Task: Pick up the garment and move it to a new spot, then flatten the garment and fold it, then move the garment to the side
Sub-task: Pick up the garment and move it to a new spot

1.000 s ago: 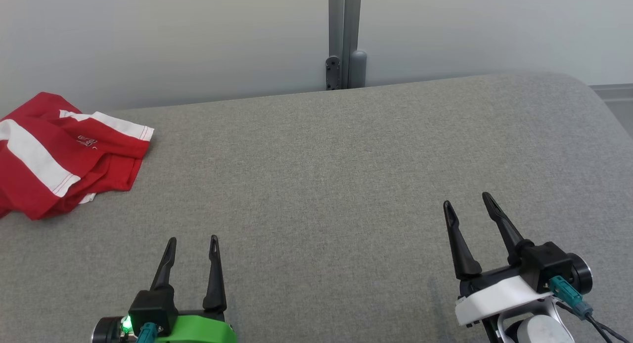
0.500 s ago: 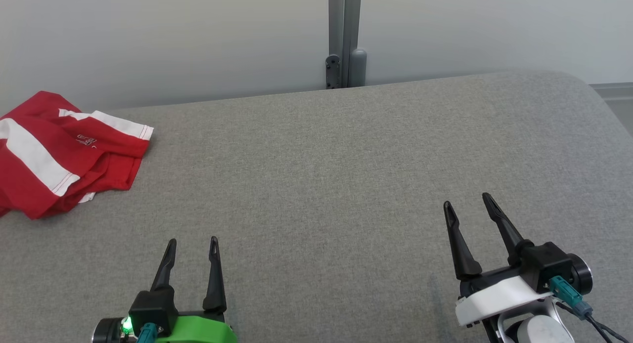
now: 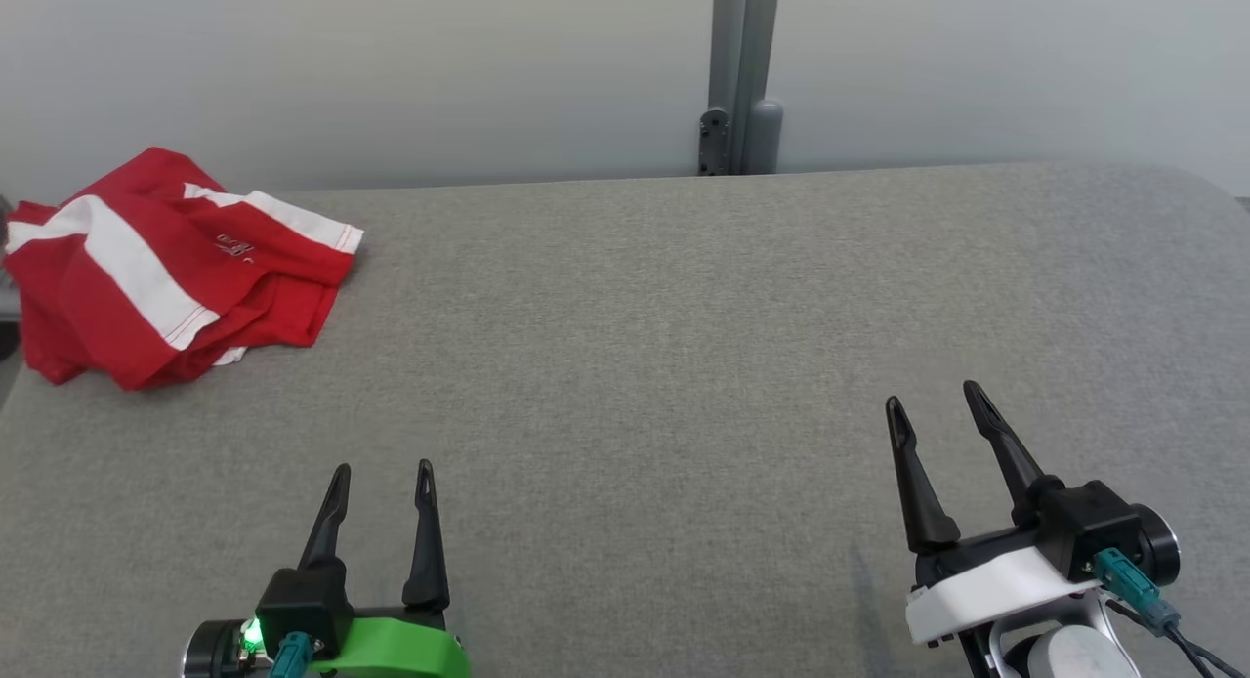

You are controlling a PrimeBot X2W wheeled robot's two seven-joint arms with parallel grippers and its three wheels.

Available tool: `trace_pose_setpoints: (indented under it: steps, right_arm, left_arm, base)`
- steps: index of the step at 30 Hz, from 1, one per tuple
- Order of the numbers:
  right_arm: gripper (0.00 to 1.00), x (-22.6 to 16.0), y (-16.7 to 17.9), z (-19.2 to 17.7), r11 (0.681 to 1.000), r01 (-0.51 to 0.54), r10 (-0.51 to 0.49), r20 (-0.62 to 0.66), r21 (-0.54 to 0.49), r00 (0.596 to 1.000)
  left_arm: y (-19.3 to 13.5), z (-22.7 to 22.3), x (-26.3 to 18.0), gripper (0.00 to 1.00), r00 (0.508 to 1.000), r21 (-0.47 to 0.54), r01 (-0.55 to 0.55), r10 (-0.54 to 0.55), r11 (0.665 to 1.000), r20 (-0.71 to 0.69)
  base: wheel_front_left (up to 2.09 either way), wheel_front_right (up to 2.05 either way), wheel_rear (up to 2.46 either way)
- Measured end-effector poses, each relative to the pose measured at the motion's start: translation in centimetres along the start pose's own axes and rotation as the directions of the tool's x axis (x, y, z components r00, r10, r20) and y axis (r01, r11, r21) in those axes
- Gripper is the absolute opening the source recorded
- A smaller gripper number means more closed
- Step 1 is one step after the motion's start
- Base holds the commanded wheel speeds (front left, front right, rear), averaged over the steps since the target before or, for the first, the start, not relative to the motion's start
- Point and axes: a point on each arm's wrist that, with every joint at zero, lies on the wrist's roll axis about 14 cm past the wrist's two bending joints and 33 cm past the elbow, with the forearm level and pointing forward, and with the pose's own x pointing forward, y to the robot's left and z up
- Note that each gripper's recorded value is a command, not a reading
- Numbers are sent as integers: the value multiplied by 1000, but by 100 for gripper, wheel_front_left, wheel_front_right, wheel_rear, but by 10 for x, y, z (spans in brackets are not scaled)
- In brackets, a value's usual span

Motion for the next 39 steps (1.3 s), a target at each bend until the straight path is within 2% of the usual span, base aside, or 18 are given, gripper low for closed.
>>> trace_pose_setpoints:
  steps: [6, 12, 17, 24, 28, 31, 36, 39]
  right_arm:
    - [100, 16, 30, -3, 995, -94, 94, 2, 24, 996]
    - [100, 32, 73, -8, 973, -223, 223, 0, 56, 975]
    - [100, 40, 113, -11, 939, -333, 334, 2, 84, 942]
    - [100, 45, 167, -12, 873, -476, 478, 12, 106, 878]
    - [100, 46, 179, -14, 855, -506, 508, 12, 113, 861]
    - [100, 46, 180, -16, 852, -510, 513, 8, 117, 858]
    - [100, 46, 174, -20, 861, -495, 498, -3, 116, 867]
    - [100, 50, 169, -21, 868, -484, 487, 1, 112, 873]
  left_arm:
    - [29, 7, -16, 100, 995, 8, -96, 95, 995, 21]
    - [67, 14, -43, 100, 973, 22, -226, 225, 974, 42]
    - [96, 18, -71, 100, 943, 25, -331, 329, 943, 55]
    - [125, 26, -108, 100, 886, 13, -459, 457, 888, 82]
    - [129, 26, -117, 100, 869, 6, -490, 488, 872, 81]
    - [127, 22, -118, 100, 871, 3, -487, 486, 873, 68]
    - [127, 19, -115, 100, 883, 4, -467, 466, 884, 55]
    - [137, 36, -101, 100, 885, 11, -458, 454, 889, 103]
  base:
    - [0, 0, 0]
    - [0, 0, 0]
    - [0, 0, 0]
    - [0, 0, 0]
    - [0, 0, 0]
    - [0, 0, 0]
    - [0, 0, 0]
    - [0, 0, 0]
